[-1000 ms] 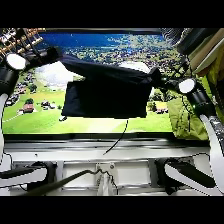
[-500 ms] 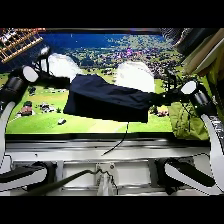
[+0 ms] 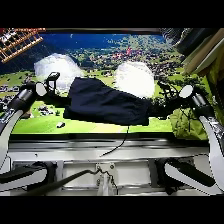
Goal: Fold the clothes and pants, and hang the long-sleeved shirts on hangers.
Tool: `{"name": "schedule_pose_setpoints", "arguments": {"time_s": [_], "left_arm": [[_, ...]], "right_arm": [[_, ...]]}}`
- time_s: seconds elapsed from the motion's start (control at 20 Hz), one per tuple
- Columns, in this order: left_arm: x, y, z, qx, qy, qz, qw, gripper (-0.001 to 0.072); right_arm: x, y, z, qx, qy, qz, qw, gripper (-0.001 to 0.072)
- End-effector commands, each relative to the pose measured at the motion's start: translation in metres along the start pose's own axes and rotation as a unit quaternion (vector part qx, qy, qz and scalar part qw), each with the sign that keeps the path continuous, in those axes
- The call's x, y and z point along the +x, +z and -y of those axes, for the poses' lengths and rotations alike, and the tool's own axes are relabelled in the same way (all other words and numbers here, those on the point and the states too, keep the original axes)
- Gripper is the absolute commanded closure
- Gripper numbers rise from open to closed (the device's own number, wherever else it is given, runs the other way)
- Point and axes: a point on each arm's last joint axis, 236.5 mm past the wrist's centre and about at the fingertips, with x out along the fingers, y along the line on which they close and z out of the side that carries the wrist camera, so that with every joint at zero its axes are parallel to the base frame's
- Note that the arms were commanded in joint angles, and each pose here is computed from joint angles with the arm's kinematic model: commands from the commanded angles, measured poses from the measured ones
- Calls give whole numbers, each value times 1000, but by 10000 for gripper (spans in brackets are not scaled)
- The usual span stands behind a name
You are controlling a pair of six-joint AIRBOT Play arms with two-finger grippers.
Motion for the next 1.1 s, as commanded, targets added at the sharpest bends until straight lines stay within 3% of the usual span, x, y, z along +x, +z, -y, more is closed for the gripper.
{"name": "schedule_pose_setpoints", "arguments": {"time_s": [0.0, 0.05, 0.25, 0.35, 0.45, 0.5, 0.6, 1.05], "left_arm": [[5, -14, 9, -14, -19, -24, 999, 414], [2, -18, 11, -14, -22, -30, 999, 352], [-36, -9, 1, -13, -18, 13, 1000, 351], [-70, 18, 10, -43, -48, 94, 993, 351], [-109, 48, 45, -60, -120, 182, 974, 323], [-125, 58, 65, -53, -155, 214, 963, 281], [-144, 66, 98, -36, -201, 245, 948, 281], [-142, 51, 158, 23, -235, 237, 942, 285]], "right_arm": [[-1, -27, -21, 11, 43, -52, 998, 194], [-6, -23, -22, 11, 40, -35, 998, 214], [-40, 8, 27, 57, -54, 88, 993, 215], [-42, 9, 45, 86, -32, 91, 992, 173], [-31, 17, 37, 101, 52, 97, 989, 51], [-24, 24, 26, 97, 98, 104, 985, 37], [-10, 32, 12, 84, 143, 106, 981, 1], [16, 53, 45, 103, 70, 140, 982, -5]]}}
